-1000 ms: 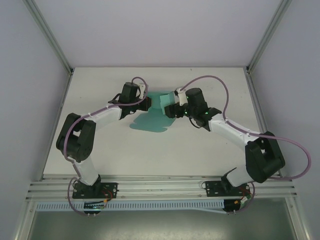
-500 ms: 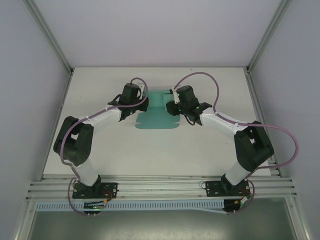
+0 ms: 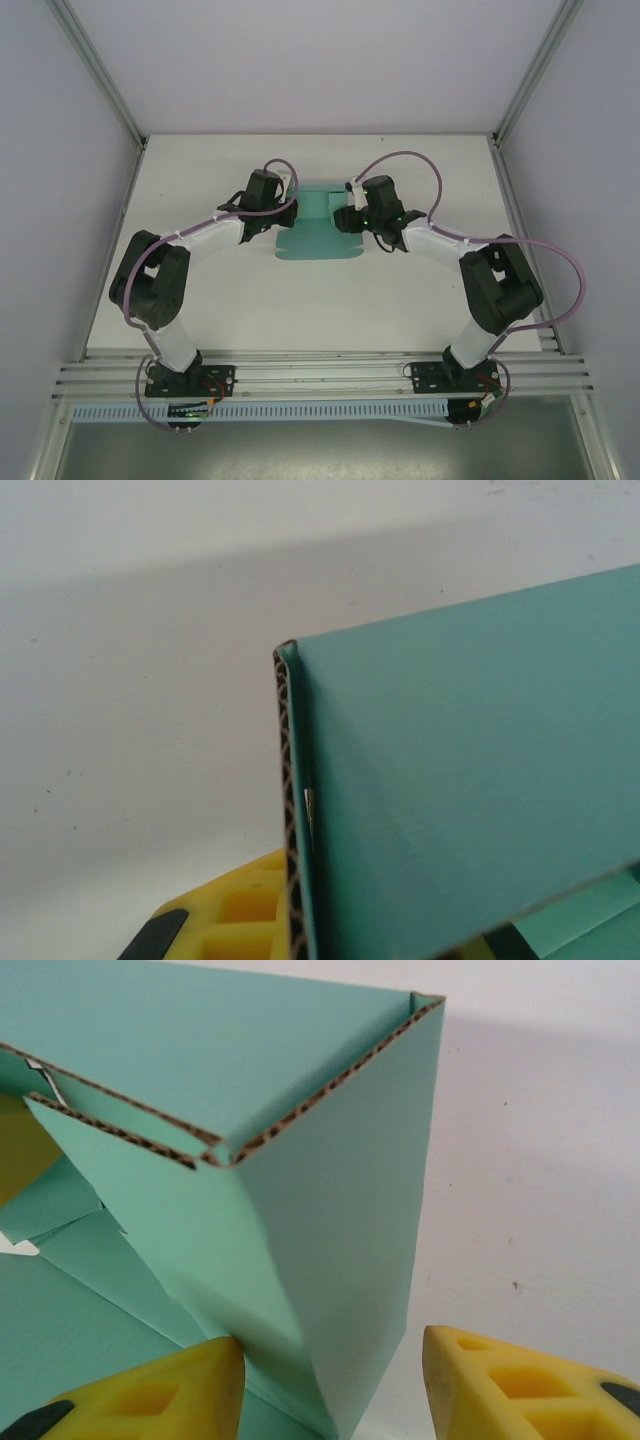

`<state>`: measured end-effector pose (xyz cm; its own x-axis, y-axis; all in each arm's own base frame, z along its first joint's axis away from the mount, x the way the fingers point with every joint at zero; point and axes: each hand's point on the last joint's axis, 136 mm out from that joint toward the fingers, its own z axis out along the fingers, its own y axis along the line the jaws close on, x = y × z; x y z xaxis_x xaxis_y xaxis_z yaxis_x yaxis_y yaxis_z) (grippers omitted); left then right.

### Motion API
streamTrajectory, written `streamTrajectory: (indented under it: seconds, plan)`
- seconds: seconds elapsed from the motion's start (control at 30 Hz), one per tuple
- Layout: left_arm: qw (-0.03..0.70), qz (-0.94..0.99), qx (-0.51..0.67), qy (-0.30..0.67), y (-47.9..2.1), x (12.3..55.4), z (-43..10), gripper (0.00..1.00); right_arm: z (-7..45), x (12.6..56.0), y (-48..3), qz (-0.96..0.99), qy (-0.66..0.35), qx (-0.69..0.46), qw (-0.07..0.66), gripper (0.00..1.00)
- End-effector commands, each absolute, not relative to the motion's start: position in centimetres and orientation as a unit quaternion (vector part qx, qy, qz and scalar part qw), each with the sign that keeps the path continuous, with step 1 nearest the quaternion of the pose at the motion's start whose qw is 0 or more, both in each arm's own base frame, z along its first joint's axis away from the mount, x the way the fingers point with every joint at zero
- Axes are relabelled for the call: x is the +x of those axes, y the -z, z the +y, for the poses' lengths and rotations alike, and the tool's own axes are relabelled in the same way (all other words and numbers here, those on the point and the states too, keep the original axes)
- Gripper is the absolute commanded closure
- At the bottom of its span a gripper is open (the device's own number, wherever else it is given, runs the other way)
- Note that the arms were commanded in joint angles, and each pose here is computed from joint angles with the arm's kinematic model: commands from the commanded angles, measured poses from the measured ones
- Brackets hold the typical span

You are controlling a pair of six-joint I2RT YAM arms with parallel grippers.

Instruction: Assemble paper box

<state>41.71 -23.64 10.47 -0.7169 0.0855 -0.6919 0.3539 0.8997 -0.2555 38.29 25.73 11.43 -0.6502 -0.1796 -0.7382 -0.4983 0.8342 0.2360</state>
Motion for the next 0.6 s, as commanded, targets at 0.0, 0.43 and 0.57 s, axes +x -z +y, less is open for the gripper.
streamTrajectory:
  seconds: [0.0,0.43,0.57]
  plan:
    - [0.338,0.882,0.186,0.271,-12.2,39.4,-27.8,1.00,25.0,39.2,-11.1,0.878,-0.215,-0.185,0.386,0.49]
    - [0.326,0.895,0.171,0.252,-11.1,39.9,-27.7,1.00,27.4,39.6,-12.0,0.861,-0.273,-0.204,0.376,0.45]
    - [0.320,0.897,0.162,0.257,-10.9,40.2,-28.0,1.00,28.0,39.4,-12.6,0.857,-0.294,-0.201,0.374,0.42]
